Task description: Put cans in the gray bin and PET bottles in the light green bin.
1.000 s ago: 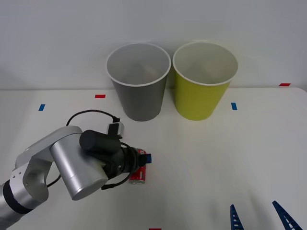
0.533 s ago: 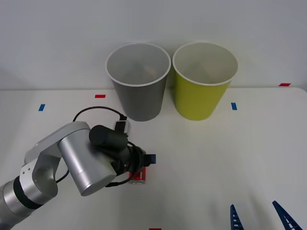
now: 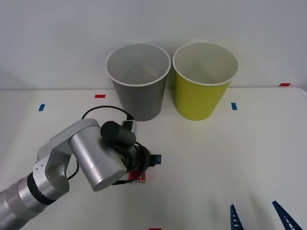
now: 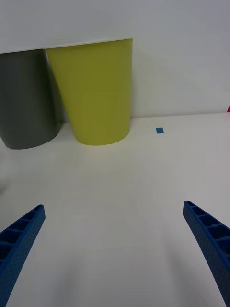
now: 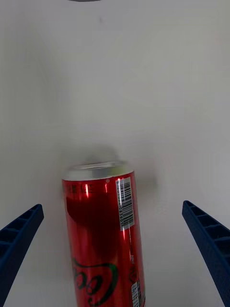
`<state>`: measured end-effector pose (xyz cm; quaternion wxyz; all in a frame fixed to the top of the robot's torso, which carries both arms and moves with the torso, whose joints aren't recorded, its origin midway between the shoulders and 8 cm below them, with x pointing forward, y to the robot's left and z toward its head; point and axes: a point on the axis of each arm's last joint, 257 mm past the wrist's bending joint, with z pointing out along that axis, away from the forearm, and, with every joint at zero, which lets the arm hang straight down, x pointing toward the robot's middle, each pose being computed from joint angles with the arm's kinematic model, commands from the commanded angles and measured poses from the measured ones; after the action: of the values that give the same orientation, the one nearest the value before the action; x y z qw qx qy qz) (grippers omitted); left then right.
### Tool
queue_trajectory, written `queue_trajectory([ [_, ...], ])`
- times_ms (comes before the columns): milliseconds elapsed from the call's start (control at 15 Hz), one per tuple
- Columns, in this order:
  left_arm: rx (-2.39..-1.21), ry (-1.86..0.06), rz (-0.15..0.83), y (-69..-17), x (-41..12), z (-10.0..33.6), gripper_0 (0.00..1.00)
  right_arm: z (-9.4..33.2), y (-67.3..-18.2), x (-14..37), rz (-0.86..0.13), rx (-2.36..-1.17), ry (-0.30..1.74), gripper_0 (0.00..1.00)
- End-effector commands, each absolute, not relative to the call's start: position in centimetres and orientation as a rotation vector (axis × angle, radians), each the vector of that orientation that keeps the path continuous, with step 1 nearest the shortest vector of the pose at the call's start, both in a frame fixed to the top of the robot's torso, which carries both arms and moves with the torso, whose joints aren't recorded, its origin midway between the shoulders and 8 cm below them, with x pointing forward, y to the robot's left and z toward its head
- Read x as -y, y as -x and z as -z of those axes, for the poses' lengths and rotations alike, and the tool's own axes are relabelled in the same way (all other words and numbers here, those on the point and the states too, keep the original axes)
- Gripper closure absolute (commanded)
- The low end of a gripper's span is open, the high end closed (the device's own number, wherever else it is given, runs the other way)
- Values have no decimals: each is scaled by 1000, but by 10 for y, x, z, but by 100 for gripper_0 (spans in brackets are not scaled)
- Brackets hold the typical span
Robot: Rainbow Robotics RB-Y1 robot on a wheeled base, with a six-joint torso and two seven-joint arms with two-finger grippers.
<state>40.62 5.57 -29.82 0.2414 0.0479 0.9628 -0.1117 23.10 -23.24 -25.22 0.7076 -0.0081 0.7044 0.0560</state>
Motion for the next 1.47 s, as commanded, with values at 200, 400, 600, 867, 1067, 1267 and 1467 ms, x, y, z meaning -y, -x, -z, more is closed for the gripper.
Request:
queue_trajectory([
  [200, -2640, -160, 302, -410, -51, 306, 0, 252, -231, 232, -124, -1564, 18, 0],
  [400, -2647, -158, 291, -413, -52, 311, 0, 252, -231, 232, -124, -1564, 18, 0],
  [600, -2648, -150, 293, -419, -53, 318, 0, 252, -231, 232, -124, -1564, 18, 0],
  [867, -2652, -148, 325, -422, -48, 326, 0, 252, -231, 232, -124, -1564, 18, 0],
  [1067, -2664, -153, 332, -419, -48, 328, 0, 252, -231, 232, -124, -1564, 18, 0],
  [1267, -2671, -155, 336, -417, -48, 329, 0, 252, -231, 232, -124, -1564, 18, 0],
  [1467, -2669, -158, 332, -418, -50, 329, 96, 252, -231, 232, -124, -1564, 18, 0],
])
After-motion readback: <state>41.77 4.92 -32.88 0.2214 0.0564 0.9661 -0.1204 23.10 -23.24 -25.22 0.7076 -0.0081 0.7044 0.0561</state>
